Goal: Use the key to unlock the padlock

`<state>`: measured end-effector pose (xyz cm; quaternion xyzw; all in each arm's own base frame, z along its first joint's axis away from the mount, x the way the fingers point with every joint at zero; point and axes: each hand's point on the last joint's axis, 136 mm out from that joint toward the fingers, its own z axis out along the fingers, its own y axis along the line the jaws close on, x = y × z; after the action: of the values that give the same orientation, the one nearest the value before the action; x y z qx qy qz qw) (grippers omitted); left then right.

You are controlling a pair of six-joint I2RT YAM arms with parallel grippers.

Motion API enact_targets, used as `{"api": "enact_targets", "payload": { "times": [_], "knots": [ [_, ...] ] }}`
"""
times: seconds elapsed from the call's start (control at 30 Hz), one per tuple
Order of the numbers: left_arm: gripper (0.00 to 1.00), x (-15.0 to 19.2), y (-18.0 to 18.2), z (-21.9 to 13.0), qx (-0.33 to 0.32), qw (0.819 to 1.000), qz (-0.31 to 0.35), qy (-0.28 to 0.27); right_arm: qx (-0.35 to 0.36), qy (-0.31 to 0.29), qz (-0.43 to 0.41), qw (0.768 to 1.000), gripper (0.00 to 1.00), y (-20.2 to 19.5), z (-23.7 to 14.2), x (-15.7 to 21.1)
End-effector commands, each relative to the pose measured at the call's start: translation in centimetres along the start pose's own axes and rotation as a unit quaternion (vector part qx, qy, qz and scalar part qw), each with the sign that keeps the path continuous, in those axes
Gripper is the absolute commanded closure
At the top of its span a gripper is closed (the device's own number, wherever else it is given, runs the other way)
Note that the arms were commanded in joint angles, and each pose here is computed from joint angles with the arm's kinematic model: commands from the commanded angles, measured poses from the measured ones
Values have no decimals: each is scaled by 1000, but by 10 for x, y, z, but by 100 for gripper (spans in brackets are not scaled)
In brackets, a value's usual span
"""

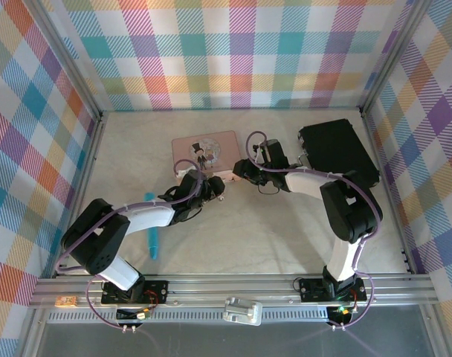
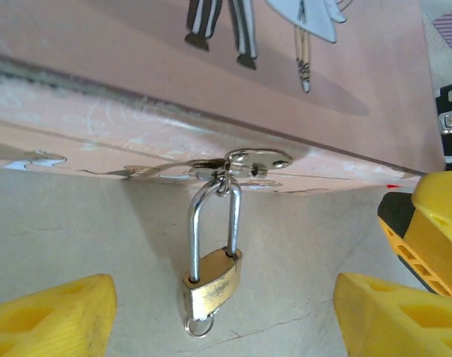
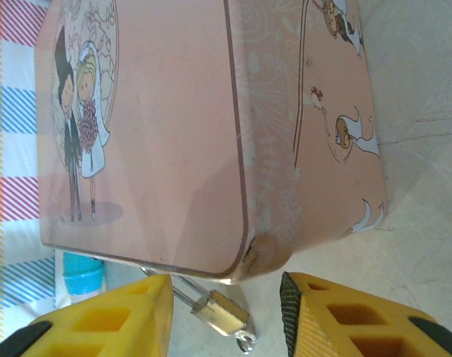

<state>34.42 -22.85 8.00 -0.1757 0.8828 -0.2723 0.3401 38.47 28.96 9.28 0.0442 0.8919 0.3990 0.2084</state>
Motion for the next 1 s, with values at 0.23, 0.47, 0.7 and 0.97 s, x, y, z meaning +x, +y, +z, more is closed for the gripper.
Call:
{"api": "enact_targets", "payload": {
  "times": [0.23, 0.47, 0.7, 0.97],
  "knots": [
    [26, 8, 2, 0, 15, 999, 39, 25, 40, 42, -115, 992, 64, 20, -31, 49],
    [27, 2, 30, -9, -36, 999, 6, 10, 79, 77, -126, 986, 72, 11, -7, 74],
    [27, -12, 52, -24, -25, 999, -31, 1, 121, 77, -132, 981, 81, 5, 34, 60],
    [26, -21, 46, -37, -5, 1000, -15, -18, 173, 74, -157, 970, 81, -11, 52, 46]
  ]
}}
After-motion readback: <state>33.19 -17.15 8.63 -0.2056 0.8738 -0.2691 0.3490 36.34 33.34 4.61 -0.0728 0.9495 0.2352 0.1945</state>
